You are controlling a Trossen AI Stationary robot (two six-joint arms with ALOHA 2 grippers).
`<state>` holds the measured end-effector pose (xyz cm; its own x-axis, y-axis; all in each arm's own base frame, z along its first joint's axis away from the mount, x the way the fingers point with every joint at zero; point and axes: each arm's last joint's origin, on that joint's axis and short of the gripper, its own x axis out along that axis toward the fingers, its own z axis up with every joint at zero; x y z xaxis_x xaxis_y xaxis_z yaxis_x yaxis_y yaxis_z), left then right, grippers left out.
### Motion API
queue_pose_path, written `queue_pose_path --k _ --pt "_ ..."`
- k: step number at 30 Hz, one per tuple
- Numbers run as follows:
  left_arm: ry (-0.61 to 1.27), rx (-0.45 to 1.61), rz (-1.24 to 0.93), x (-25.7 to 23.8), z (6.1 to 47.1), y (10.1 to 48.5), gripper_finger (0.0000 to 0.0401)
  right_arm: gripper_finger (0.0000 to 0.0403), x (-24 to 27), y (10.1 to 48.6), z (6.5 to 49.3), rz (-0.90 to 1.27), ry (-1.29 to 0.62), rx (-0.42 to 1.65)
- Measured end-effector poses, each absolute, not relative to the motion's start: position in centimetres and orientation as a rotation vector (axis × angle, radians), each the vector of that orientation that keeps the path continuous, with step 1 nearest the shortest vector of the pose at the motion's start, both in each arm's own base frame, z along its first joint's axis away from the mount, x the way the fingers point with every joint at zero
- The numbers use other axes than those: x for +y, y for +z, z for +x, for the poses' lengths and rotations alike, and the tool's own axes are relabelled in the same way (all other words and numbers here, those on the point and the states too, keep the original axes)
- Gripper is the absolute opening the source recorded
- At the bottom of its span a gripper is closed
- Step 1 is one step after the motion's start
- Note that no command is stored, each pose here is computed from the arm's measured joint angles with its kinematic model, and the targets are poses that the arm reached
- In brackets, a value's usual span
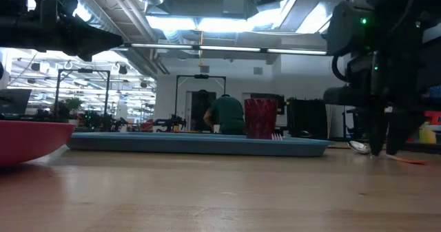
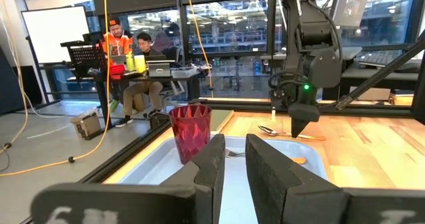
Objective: Pick and place plate/cup/fork/spoon on tray
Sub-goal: Put the orange spoon to the left of the orange fork on the blue tray
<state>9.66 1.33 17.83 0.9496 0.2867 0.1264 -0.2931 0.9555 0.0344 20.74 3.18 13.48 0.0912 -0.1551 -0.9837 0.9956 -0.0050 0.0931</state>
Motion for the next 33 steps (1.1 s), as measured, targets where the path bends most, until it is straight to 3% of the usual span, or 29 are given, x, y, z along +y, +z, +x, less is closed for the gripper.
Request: queue_pose_path --k 13,21,29,33 --pt "0.295 -0.120 0.053 1.33 9.66 17.83 0.0055 0.0106 2.72 13.21 20.61 1.159 -1.224 1.023" --pt "0.295 -0.120 0.053 1.32 9.66 17.83 0.0055 0.0076 2.69 13.16 20.45 1.143 -1.232 1.038" --pt "0.295 -0.120 0.053 1.33 9.66 17.83 0.0055 0.0014 2.68 13.14 20.37 1.108 -1.214 1.062" --pt "0.295 -0.121 0.053 1.33 9.66 17.83 0.0055 0.0011 2.68 13.13 20.39 1.108 -1.212 1.060"
